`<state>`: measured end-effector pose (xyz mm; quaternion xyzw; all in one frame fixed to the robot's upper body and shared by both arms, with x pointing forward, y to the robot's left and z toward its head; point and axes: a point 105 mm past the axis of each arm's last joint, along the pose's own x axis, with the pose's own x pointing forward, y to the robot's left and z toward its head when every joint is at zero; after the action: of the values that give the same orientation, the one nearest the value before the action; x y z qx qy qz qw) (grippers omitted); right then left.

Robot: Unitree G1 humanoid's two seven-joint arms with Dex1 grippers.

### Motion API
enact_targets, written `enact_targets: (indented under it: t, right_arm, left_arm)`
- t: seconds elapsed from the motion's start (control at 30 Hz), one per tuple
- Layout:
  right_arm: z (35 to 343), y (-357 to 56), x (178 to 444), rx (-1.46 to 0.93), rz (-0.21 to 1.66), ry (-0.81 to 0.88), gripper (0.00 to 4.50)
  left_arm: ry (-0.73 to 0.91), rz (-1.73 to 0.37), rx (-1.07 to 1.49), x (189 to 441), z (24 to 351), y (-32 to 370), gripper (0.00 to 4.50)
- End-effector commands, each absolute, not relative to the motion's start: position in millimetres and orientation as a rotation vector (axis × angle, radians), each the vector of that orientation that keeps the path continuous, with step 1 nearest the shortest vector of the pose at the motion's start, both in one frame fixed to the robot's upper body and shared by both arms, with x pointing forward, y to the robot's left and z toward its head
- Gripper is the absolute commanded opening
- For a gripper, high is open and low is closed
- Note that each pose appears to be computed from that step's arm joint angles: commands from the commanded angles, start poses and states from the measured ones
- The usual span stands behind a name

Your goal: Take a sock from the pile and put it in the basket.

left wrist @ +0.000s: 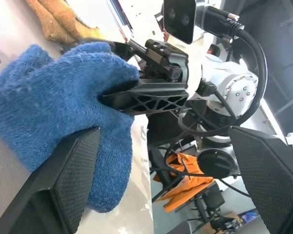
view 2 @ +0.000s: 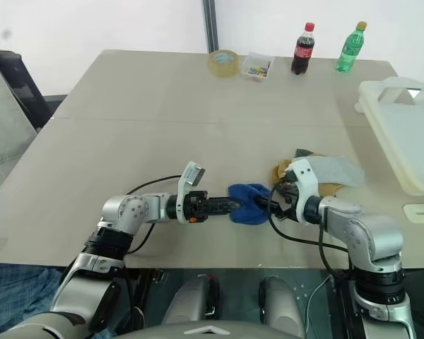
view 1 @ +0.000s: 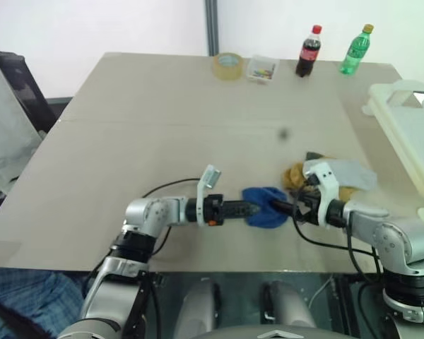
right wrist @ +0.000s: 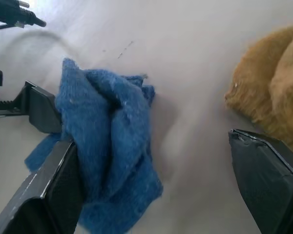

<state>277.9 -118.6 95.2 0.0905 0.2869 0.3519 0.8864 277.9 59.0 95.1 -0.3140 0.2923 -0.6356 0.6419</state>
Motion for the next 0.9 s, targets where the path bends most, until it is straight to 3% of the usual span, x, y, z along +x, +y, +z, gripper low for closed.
enact_targets:
  t: [0.03, 0.27, 0.53, 0.63, 0.73, 0.9]
  right_arm:
    - [90, -105, 253, 0.219, 0.849, 0.687, 3.17]
    - [82, -91, 248, 0.294, 0.879, 0.739, 0.02]
    - [89, -96, 263, 0.427, 0.815, 0.681, 0.02]
    - [88, -106, 271, 0.383, 0.747, 0.661, 0.02]
    - [87, -116, 275, 0.368, 0.700, 0.647, 0.02]
    - [95, -132, 275, 0.318, 0.658, 0.596, 0.02]
  left_arm:
    - [0.675, -1.439, -0.717, 277, 90, 59, 4.50]
    - [0.673, -1.434, -0.713, 277, 88, 60, 4.50]
    - [0.668, -1.411, -0.654, 278, 85, 65, 4.50]
    - [0.612, -1.362, -0.304, 282, 60, 69, 4.50]
    - [0.463, -1.378, -0.208, 286, 68, 65, 4.50]
    - [0.061, -1.310, 0.094, 304, 94, 63, 4.50]
